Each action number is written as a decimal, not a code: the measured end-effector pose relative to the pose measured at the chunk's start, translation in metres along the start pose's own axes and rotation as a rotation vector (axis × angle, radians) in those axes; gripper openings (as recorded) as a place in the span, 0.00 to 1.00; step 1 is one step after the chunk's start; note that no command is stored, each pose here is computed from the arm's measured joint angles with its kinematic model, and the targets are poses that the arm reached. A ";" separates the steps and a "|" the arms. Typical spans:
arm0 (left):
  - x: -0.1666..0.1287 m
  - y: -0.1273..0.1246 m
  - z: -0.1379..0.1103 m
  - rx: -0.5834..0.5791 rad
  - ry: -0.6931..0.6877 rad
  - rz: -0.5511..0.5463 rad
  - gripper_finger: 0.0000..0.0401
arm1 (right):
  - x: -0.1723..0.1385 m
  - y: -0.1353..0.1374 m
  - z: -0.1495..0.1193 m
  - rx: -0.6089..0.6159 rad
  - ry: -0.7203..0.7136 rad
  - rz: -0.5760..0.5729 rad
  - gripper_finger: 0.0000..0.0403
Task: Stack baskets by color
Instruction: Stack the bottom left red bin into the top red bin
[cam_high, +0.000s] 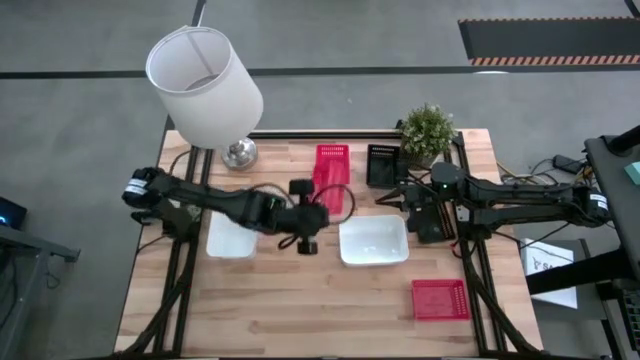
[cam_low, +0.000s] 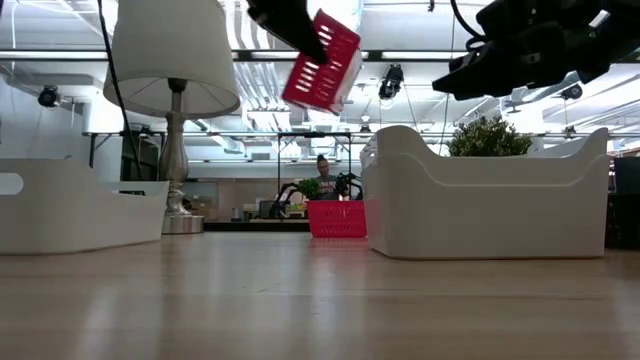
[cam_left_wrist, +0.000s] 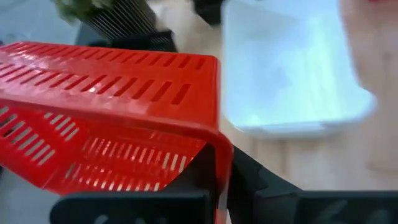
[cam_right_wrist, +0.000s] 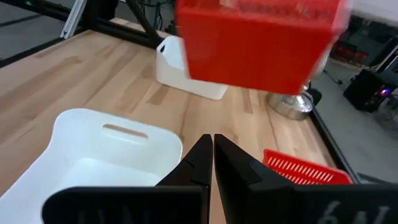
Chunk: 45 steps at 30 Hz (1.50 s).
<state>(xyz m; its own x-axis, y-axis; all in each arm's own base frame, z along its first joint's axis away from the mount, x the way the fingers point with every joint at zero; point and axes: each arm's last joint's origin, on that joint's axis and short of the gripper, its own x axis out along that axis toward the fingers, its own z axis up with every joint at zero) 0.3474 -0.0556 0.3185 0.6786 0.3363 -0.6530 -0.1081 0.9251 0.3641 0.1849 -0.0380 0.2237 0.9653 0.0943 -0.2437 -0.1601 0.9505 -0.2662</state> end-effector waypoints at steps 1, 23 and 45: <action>0.003 0.006 0.001 -0.001 -0.010 0.013 0.00 | 0.000 0.000 0.000 0.007 0.000 0.000 0.02; 0.123 0.074 -0.017 -0.018 0.078 0.146 0.00 | -0.024 0.011 -0.010 0.019 -0.056 -0.079 0.02; 0.137 0.090 -0.042 -0.035 0.147 0.165 0.00 | -0.021 0.011 -0.013 0.058 -0.042 -0.073 0.02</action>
<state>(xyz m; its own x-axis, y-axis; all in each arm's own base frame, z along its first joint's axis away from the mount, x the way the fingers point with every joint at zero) 0.4005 0.0810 0.2340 0.5368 0.5037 -0.6769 -0.2363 0.8599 0.4525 0.1598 -0.0333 0.2141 0.9819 0.0355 -0.1863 -0.0782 0.9707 -0.2274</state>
